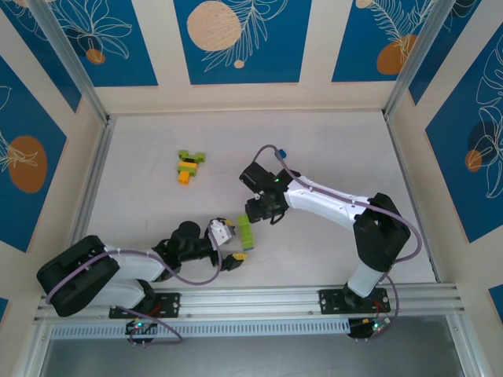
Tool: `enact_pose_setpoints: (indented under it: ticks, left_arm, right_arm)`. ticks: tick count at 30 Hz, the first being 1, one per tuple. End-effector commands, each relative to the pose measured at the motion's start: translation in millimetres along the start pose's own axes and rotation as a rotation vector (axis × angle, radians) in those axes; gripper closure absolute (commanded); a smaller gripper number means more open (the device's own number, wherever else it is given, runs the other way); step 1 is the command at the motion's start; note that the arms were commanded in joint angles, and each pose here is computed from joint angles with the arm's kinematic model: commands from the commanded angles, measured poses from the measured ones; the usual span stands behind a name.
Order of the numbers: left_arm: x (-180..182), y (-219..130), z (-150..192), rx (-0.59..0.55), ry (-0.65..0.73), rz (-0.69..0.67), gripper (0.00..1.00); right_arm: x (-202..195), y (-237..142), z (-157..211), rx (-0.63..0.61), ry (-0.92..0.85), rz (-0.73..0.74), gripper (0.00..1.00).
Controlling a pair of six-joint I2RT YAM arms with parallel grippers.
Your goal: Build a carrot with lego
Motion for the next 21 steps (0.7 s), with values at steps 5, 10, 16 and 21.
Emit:
enact_pose_setpoints:
  ticks: [5,10,16,21]
  left_arm:
    - [6,3,-7,-0.021,-0.005,-0.029,0.0]
    - [11,2,-7,-0.022,-0.022,-0.048,0.0]
    - [18,2,-8,-0.03,-0.039,-0.074,0.0]
    - [25,3,-11,-0.034,-0.046,-0.087,0.0]
  right_arm:
    - [12,-5,-14,-0.035,-0.058,-0.09,0.43]
    - [22,-4,-14,-0.044,-0.104,-0.123,0.43]
    - [28,-3,-17,-0.047,-0.148,-0.145,0.43]
    - [26,-5,-23,-0.062,-0.162,-0.115,0.42]
Point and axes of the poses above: each hand's point on the last joint's axis, 136 mm out from that joint toward the fingers, its own y axis out along the fingers, its own x axis along the line the jaws close on, z = x × y, the point moved 6 cm from there along -y, back along the fingers, and after that the axes turned 11 degrees about -y, right-handed, at the moved point
